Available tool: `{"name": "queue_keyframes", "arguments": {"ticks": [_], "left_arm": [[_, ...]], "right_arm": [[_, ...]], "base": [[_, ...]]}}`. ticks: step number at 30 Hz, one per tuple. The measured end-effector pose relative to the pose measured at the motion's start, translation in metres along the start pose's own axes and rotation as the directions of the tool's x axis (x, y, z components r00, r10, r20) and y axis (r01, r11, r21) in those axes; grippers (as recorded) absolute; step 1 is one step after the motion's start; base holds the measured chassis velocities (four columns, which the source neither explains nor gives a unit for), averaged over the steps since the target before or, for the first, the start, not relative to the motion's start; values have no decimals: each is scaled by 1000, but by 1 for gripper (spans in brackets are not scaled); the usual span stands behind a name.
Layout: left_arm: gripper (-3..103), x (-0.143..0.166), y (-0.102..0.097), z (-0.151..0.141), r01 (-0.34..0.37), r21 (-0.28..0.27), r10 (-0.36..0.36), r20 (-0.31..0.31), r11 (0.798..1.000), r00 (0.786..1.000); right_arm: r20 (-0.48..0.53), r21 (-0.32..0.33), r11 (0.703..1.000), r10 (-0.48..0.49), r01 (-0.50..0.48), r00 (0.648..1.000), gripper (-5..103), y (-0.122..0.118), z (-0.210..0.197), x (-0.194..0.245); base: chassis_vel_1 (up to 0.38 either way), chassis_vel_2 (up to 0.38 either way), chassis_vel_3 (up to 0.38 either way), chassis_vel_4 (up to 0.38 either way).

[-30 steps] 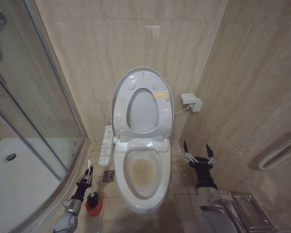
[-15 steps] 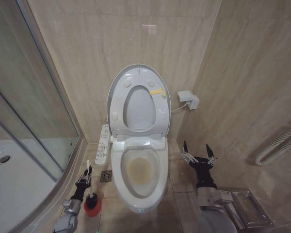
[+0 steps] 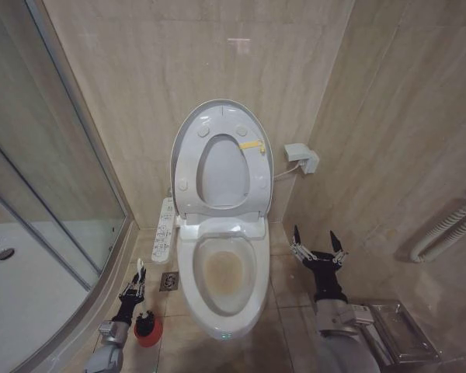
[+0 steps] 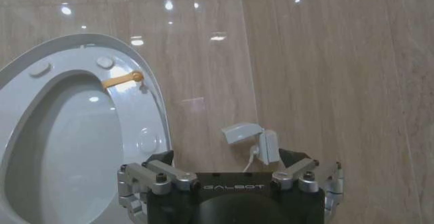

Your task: Open the toilet lid, clean the toilet bowl with a toilet brush, close the toilet lid, and flush.

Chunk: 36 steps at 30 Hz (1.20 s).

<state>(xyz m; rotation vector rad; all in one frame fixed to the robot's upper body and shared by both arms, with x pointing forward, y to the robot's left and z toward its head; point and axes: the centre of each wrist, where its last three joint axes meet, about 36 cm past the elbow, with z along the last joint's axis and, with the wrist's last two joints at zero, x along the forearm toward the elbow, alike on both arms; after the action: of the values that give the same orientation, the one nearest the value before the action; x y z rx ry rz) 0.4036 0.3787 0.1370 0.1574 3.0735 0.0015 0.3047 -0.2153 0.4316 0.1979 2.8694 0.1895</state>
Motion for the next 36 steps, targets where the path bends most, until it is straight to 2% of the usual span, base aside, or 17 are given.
{"name": "queue_keyframes", "arguments": {"ticks": [17,20,24,25,32,33,36], "left_arm": [[17,6,1,12,-34,-28,33,-36,999,999],[17,6,1,11,-31,-29,29,-38,999,999],[17,6,2,7,-13,-41,10,-72,999,997],[26,7,2,6,-13,-42,10,-77,999,997],[26,7,1,5,-11,-42,8,-78,999,997],[52,7,1,5,-11,-42,8,-78,999,997],[52,8,0,5,-8,-41,5,-77,999,997]], "right_arm": [[0,0,1000,0,0,1000,100,0,0,0],[0,0,1000,0,0,1000,100,0,0,0],[0,0,1000,0,0,1000,100,0,0,0],[0,0,1000,0,0,1000,100,0,0,0],[0,0,1000,0,0,1000,100,0,0,0],[0,0,1000,0,0,1000,100,0,0,0],[0,0,1000,0,0,1000,100,0,0,0]], "base": [[0,0,0,0],[0,0,0,0],[0,0,0,0],[0,0,0,0],[0,0,0,0],[0,0,0,0],[0,0,0,0]]}}
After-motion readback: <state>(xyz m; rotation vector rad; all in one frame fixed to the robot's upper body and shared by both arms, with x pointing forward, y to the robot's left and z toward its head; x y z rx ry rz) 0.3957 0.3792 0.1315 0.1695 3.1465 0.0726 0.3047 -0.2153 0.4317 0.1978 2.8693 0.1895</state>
